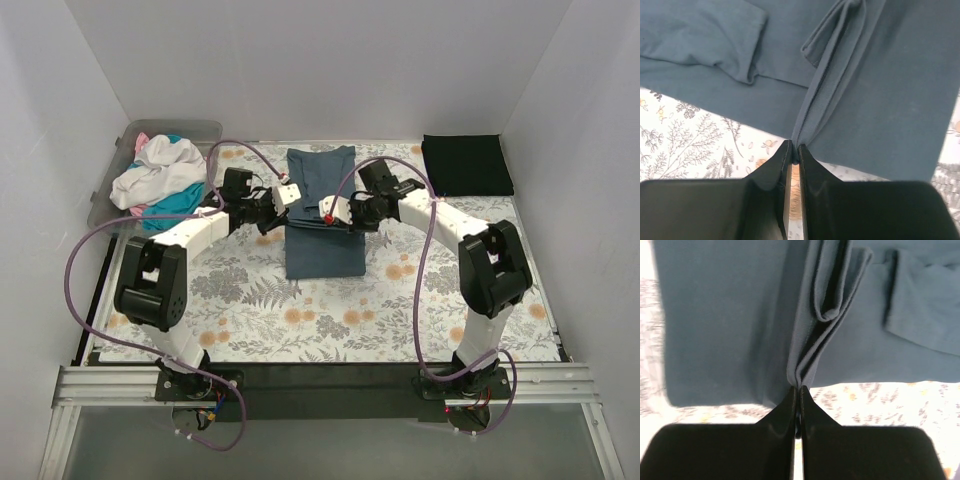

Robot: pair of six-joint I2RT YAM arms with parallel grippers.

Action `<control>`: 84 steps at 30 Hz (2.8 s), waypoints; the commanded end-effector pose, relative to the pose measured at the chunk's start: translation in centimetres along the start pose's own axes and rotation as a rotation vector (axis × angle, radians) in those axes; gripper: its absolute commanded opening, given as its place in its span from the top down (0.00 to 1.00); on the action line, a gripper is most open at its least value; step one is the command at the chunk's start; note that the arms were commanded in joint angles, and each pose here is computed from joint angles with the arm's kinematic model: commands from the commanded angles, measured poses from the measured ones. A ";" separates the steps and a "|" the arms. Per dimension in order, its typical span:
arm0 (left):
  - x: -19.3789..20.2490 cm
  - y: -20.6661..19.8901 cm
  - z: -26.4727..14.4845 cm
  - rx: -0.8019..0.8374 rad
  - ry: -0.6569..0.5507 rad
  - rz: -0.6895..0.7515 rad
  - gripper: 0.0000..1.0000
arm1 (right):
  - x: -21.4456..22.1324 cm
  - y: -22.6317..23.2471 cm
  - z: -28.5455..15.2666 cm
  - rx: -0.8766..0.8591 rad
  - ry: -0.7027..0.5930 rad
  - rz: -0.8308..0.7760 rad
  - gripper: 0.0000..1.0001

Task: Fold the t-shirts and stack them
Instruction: Fold the tshirt

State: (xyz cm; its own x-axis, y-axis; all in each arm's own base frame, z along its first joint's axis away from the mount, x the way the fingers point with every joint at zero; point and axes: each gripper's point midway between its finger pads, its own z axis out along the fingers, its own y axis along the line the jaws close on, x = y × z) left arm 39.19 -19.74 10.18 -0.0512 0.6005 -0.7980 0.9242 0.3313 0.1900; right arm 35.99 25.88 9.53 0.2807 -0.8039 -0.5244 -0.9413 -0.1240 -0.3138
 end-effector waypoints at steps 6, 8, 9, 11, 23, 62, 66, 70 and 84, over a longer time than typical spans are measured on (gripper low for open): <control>-0.9 6.0 0.9 -0.086 -0.042 0.044 1.00 | 1.5 -6.2 0.6 0.066 0.012 -0.066 0.99; -0.6 6.6 1.4 -0.089 -0.044 0.048 1.00 | 2.0 -6.6 1.1 0.062 0.018 -0.061 0.99; -0.5 6.8 1.6 -0.091 -0.042 0.041 1.00 | 1.9 -7.0 1.2 0.067 0.016 -0.065 0.99; 0.1 7.1 2.1 -0.094 -0.031 0.025 1.00 | 2.3 -7.2 1.9 0.064 0.025 -0.055 0.99; -2.1 7.6 -1.8 -0.215 -0.081 -0.047 0.46 | 0.3 -6.1 -3.4 0.143 -0.020 0.065 0.43; 6.3 -10.2 2.4 0.060 0.057 0.168 0.83 | 4.5 9.9 4.9 -0.093 0.111 0.098 0.99; 3.9 -9.4 1.1 0.040 0.035 0.144 1.00 | 3.3 8.6 3.2 -0.079 0.107 0.113 0.99; 2.1 -10.1 -0.5 0.072 0.024 0.132 1.00 | 0.6 7.1 0.3 -0.042 0.048 0.104 0.99; -0.5 -17.0 -7.9 0.311 0.017 0.120 1.00 | -4.0 12.2 -7.3 -0.144 -0.006 0.082 0.99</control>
State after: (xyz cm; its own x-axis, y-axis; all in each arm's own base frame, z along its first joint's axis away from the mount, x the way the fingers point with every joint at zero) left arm 24.70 -20.58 10.09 0.0932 0.6431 -0.7601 0.9752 0.0950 0.1999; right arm 25.57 24.50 12.07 0.2283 -0.8031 -0.5503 -0.9659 -0.1159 -0.2315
